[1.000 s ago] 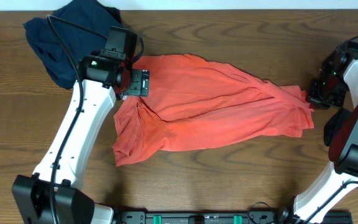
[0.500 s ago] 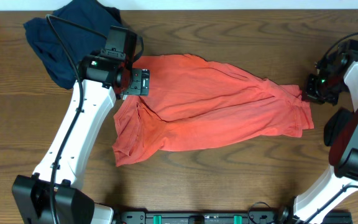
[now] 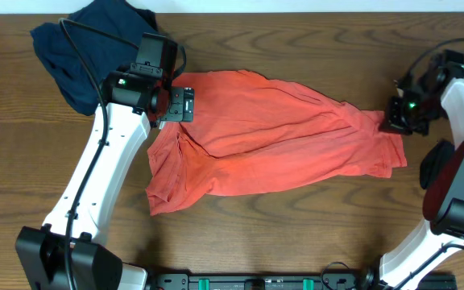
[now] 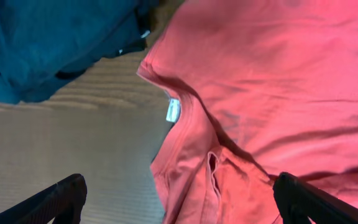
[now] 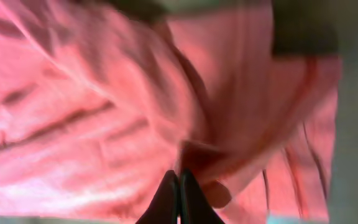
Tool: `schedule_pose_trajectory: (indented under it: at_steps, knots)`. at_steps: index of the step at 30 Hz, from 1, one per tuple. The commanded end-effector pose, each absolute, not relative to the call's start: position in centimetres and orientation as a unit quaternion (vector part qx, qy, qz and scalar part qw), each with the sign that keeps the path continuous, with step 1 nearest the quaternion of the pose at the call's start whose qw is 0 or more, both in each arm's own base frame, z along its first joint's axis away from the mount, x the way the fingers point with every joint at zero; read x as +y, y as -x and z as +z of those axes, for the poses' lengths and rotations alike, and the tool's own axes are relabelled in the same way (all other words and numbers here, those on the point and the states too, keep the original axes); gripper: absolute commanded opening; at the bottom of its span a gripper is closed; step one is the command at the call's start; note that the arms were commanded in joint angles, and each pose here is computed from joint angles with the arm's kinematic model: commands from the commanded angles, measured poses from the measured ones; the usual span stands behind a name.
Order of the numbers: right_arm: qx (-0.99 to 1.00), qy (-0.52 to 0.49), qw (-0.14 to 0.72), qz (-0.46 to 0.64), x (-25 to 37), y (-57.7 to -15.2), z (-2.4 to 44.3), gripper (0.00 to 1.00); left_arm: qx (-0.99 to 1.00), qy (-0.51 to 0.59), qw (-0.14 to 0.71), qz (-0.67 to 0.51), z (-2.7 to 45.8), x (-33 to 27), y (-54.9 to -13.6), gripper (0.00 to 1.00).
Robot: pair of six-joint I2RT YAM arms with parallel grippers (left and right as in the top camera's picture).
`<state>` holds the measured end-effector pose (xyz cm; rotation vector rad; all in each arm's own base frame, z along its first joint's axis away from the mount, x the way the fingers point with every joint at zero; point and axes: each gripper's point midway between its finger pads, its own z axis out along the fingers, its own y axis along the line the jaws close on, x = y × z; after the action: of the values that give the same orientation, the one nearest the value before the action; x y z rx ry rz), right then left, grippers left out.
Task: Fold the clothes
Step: 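Grasp the shirt's upper right corner with right gripper and pull it up-right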
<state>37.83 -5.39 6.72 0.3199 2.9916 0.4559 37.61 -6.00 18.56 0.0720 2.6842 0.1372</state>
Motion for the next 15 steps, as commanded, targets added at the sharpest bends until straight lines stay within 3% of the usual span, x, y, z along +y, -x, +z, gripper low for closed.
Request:
schedule_pose_trajectory:
  at_steps: [1, 8, 15]
  knots:
    - [0.976, -0.104, 0.112, 0.155, -5.7, -40.3, 8.2, 0.01, 0.969, -0.024, 0.241, 0.051, 19.2, -6.0, -38.1, 0.97]
    - [0.928, -0.095, 0.323, 0.157, -8.7, -49.4, 13.2, 0.01, 0.961, -0.041, 0.268, 0.05, 19.8, -6.3, -39.5, 0.97]
    - [0.905, -0.092, 0.402, 0.105, -11.2, -52.6, 19.1, 0.01, 0.961, -0.042, 0.268, 0.05, 19.7, -6.3, -39.5, 0.97]
